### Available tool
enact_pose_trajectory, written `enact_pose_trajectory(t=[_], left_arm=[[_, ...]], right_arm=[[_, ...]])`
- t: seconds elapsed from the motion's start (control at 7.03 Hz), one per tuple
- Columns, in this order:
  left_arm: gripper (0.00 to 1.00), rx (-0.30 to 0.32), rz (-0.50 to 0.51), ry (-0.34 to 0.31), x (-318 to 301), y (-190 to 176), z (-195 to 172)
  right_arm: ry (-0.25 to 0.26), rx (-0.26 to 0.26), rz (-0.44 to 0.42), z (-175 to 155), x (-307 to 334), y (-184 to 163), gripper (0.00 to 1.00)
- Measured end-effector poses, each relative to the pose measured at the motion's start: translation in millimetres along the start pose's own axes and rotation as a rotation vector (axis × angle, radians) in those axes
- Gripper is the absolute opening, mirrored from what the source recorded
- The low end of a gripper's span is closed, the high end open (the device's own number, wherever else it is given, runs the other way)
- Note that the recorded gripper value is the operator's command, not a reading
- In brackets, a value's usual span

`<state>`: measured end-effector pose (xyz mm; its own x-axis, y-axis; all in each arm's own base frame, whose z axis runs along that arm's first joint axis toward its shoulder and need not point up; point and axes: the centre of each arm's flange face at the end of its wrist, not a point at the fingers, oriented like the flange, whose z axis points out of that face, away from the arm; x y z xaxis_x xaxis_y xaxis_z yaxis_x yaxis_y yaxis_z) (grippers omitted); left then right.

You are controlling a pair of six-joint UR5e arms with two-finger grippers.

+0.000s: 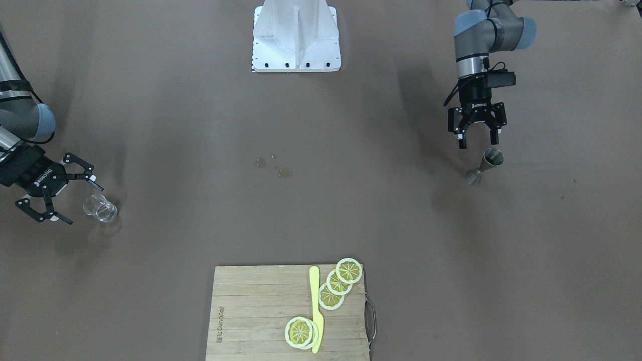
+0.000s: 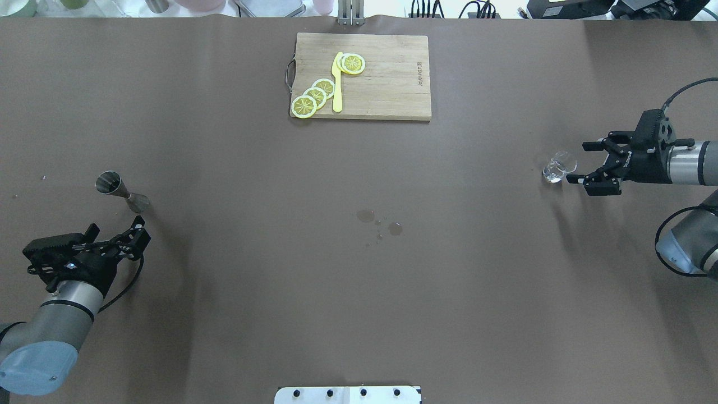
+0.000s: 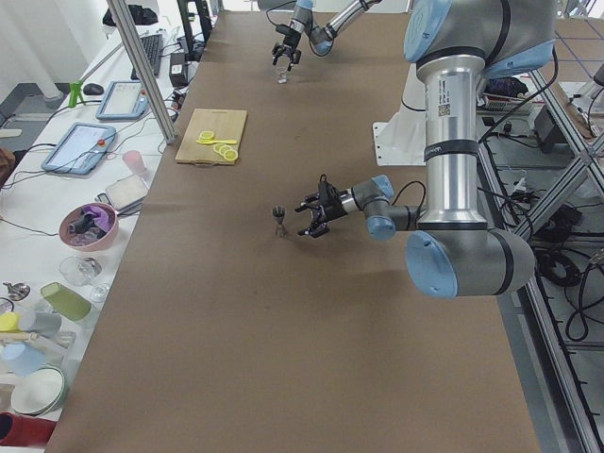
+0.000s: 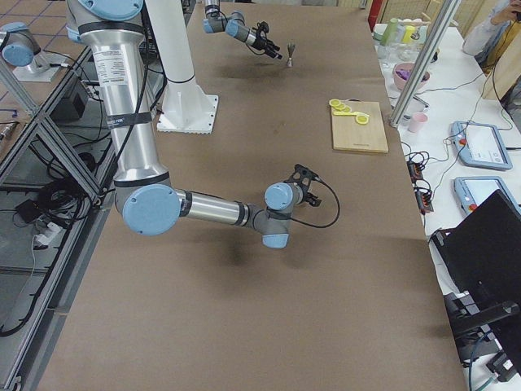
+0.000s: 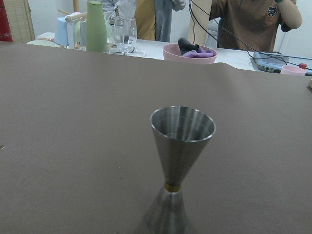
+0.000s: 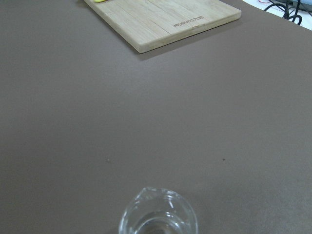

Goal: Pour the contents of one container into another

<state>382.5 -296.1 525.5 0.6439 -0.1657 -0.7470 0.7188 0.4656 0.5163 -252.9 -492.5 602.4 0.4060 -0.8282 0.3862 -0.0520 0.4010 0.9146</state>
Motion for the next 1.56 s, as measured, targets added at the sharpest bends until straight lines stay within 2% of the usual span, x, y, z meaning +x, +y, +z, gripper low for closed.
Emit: enact_pose_trajectory(t=[0.28,0.85,1.0,1.42,1.56], left_arm=[[0.98,0.012,0.027,-0.01,2,-7,8],[0.98,0.008,-0.01,0.005,23,-4,24],[0.98,0.009,-0.02,0.008,26,-3,29],[0.98,0.029,-0.025,0.006,26,0,38],[0.98,0.047,-0.018,-0.001,23,1,40]], right_arm=[[0.003,0.003,-0.005,11,-6,-3,0.99],[0.004,-0.008,-0.004,21,-13,4,0.99],[0.005,-0.008,-0.005,23,-14,5,0.97],[0.009,-0.001,-0.011,28,-18,2,0.79],[0.009,0.0,-0.012,28,-18,1,0.77]])
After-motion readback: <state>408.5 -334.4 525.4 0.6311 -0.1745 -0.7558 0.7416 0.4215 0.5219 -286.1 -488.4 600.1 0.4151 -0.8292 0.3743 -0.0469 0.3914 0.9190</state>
